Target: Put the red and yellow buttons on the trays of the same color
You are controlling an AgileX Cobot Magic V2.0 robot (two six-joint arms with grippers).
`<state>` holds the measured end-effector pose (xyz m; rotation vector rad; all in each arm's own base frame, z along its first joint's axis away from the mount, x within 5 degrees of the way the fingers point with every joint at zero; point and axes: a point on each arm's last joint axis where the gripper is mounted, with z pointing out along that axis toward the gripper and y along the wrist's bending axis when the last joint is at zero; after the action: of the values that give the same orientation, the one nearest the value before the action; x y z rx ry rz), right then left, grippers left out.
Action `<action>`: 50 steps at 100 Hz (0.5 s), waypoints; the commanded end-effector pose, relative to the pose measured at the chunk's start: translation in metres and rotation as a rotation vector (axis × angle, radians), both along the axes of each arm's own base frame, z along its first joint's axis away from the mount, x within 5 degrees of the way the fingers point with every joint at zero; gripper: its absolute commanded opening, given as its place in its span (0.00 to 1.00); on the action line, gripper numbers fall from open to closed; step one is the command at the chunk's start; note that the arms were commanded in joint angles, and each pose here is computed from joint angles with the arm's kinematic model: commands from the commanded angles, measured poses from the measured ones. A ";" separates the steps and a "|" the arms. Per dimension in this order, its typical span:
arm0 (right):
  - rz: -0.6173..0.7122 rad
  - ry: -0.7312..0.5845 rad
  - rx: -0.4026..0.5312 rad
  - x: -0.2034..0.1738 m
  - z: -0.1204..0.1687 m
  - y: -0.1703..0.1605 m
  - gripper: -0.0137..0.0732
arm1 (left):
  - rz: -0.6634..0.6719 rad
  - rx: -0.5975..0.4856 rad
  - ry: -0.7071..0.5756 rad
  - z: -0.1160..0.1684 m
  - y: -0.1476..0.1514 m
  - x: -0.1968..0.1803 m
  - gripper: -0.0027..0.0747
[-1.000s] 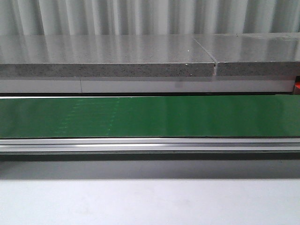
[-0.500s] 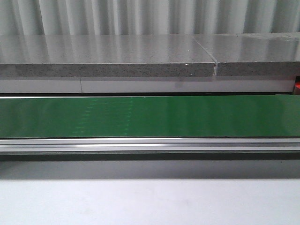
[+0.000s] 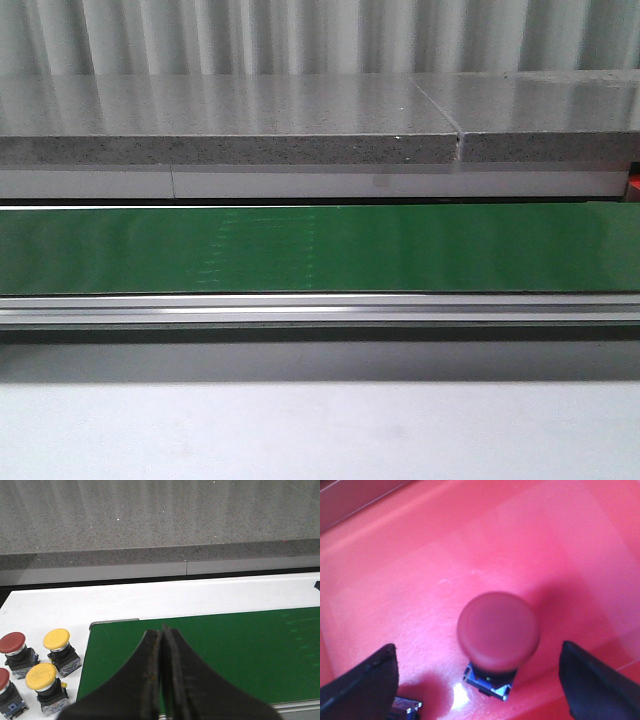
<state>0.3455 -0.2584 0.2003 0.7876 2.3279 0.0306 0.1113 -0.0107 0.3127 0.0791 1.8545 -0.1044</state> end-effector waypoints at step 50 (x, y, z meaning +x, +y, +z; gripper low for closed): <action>0.005 -0.280 -0.160 -0.020 0.128 0.032 0.91 | 0.011 -0.017 -0.095 0.015 0.000 0.001 0.01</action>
<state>0.3312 -0.2407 0.2772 0.7153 2.1750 -0.0081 0.1113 -0.0107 0.3127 0.0791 1.8545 -0.1044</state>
